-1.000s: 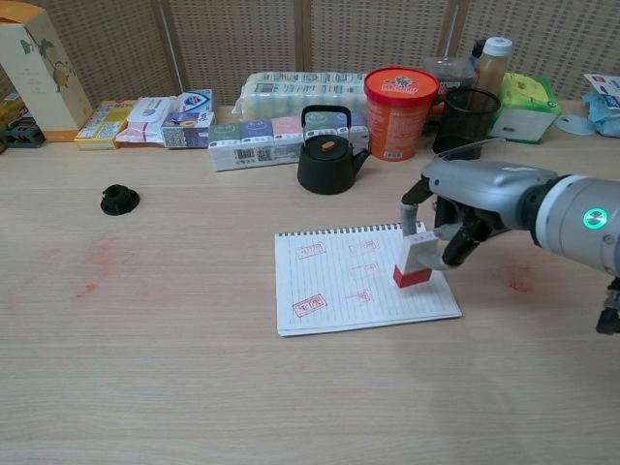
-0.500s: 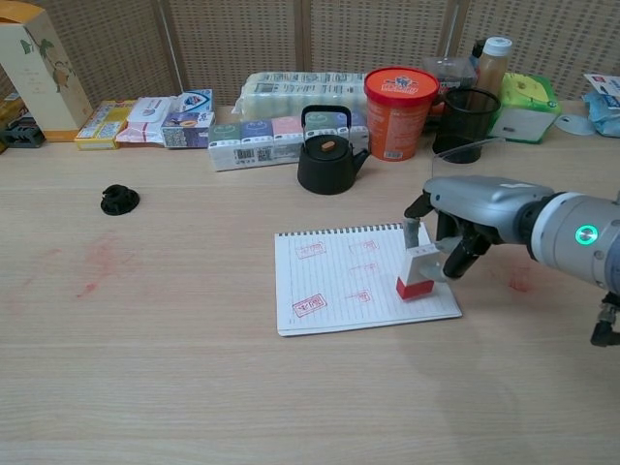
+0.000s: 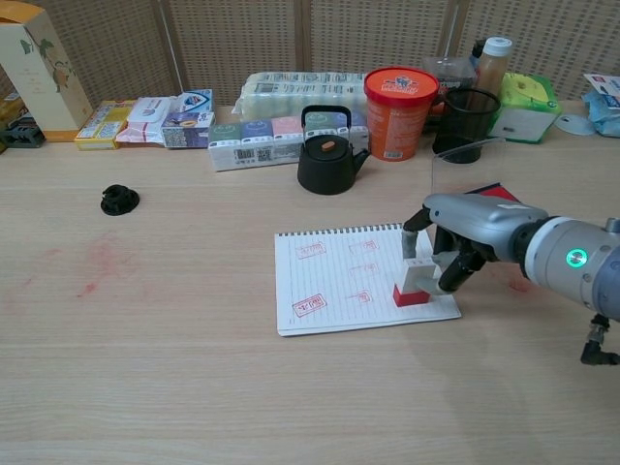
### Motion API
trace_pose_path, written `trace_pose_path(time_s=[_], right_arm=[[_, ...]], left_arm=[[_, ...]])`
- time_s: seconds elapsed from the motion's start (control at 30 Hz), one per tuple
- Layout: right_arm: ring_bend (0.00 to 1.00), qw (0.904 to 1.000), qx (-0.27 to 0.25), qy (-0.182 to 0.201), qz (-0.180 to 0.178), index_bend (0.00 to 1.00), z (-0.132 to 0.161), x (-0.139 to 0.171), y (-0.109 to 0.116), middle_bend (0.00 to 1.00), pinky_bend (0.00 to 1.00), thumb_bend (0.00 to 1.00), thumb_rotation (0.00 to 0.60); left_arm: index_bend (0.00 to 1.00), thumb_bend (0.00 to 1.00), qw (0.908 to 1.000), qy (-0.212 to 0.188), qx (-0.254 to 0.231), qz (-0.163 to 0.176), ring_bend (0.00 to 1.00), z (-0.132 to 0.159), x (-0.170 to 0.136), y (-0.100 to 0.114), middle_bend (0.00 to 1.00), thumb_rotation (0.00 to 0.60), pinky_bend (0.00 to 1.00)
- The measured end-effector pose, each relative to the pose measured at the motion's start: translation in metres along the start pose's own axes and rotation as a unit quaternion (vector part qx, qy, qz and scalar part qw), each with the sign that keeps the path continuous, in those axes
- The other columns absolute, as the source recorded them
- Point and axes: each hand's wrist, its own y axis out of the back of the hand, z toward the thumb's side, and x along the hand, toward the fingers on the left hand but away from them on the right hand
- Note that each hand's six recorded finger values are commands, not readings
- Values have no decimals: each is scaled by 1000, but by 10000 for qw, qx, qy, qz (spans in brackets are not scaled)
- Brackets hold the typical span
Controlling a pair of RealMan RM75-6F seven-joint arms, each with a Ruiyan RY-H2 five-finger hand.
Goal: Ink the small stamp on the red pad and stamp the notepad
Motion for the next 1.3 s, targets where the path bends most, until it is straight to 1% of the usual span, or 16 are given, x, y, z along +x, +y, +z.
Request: trace_pose_path(time_s=[1.03, 1.17, 1.27, 1.3], right_arm=[[1000, 10000, -35, 17, 16, 661, -1, 5, -5, 996, 1000, 606, 600], [1000, 9999, -52, 52, -80, 661, 1, 6, 2, 996, 1000, 606, 600], [1000, 9997, -79, 95, -202, 660, 4, 8, 11, 996, 1000, 606, 600], [1000, 9995, -103, 119, -284, 660, 6, 9, 17, 996, 1000, 606, 600]], left_arm=[[0, 0, 10000, -13, 4, -14, 0, 1, -1, -1, 0, 600, 101], [0, 0, 10000, -21, -4, -12, 0, 1, -1, -1, 0, 600, 101], [0, 0, 10000, -29, -14, -6, 0, 2, -1, 0, 0, 600, 101], [0, 0, 10000, -30, -20, -6, 0, 2, -1, 0, 0, 600, 101]])
